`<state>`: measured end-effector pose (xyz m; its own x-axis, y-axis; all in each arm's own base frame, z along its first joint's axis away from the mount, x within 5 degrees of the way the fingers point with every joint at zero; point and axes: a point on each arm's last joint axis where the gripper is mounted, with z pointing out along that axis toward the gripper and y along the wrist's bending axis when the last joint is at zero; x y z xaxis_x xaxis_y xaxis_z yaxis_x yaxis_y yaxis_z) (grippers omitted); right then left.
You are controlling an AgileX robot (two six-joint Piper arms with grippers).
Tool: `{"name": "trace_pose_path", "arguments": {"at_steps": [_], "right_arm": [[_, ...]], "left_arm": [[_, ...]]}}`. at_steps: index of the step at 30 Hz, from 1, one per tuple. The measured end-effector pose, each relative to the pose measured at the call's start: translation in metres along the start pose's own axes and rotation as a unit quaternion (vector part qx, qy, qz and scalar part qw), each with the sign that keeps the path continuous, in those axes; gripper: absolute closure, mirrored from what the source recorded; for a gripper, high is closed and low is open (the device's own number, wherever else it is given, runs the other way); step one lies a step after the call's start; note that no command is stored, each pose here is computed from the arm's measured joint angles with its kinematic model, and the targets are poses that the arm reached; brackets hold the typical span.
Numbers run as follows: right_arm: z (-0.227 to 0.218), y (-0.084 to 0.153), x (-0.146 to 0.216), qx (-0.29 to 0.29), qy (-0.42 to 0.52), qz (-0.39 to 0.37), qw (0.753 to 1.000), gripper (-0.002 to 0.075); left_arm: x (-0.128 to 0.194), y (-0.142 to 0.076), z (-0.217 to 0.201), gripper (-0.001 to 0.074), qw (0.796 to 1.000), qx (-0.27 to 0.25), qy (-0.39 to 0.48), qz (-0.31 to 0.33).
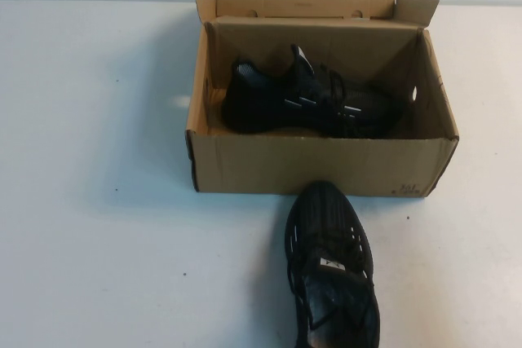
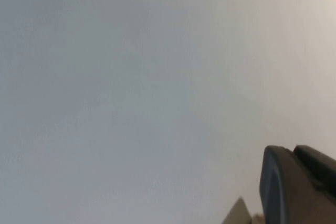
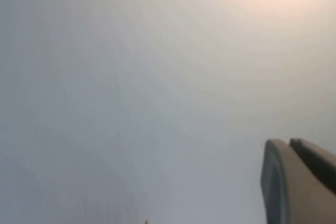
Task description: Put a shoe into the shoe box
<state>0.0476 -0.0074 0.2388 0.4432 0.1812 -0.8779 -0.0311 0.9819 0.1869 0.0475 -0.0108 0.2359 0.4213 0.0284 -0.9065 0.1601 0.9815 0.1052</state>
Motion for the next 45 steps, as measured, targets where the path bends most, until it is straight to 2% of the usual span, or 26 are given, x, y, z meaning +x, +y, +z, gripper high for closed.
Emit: {"name": "trace_pose_path", "arguments": {"at_steps": [4,7,12,16,20,23,25,27,30,34,42,45], "right_arm": [[-0.001,-0.002,-0.016,0.012,-0.087,0.0,0.996,0.0742],[-0.006,-0.004,-0.033,0.024,-0.183,0.005,0.983,0.0742],[-0.007,0.0,-0.073,0.005,-0.268,0.076,0.96,0.0742],[-0.004,0.011,-0.121,-0.032,-0.282,0.137,0.949,0.0742],[-0.004,0.024,-0.166,-0.065,-0.246,0.154,0.955,0.0742],[0.007,0.034,-0.189,-0.079,-0.181,0.148,0.969,0.0743],[0.022,0.042,-0.194,-0.083,-0.104,0.135,0.982,0.0743],[0.038,0.047,-0.193,-0.083,-0.028,0.125,0.988,0.0743],[0.065,0.051,-0.172,-0.073,0.093,0.093,0.989,0.0742],[0.082,0.052,-0.144,-0.07,0.205,0.038,0.975,0.0742],[0.087,0.059,-0.114,-0.088,0.35,0.067,0.93,0.0742],[0.089,0.062,-0.107,-0.122,0.375,0.032,0.918,0.0742]], "left_arm": [[-0.016,0.001,-0.001,0.0736,0.996,-0.002,-0.089,-0.025],[-0.032,0.002,-0.006,0.0736,0.982,0.0,-0.179,-0.052],[-0.062,0.004,-0.009,0.0736,0.962,0.004,-0.263,-0.068],[-0.111,0.01,-0.008,0.0736,0.951,0.001,-0.302,-0.066],[-0.157,0.015,-0.009,0.0736,0.946,-0.002,-0.317,-0.066],[-0.186,0.019,0.001,0.0736,0.957,-0.003,-0.278,-0.078],[-0.194,0.022,0.014,0.0736,0.974,-0.005,-0.211,-0.086],[-0.193,0.023,0.027,0.0736,0.987,-0.009,-0.129,-0.091],[-0.179,0.023,0.046,0.0736,0.996,-0.014,-0.015,-0.093],[-0.153,0.021,0.056,0.0736,0.99,-0.019,0.105,-0.088],[-0.132,0.016,0.054,0.0736,0.971,-0.011,0.197,-0.132],[-0.128,0.014,0.052,0.0736,0.969,0.0,0.216,-0.122]]}}
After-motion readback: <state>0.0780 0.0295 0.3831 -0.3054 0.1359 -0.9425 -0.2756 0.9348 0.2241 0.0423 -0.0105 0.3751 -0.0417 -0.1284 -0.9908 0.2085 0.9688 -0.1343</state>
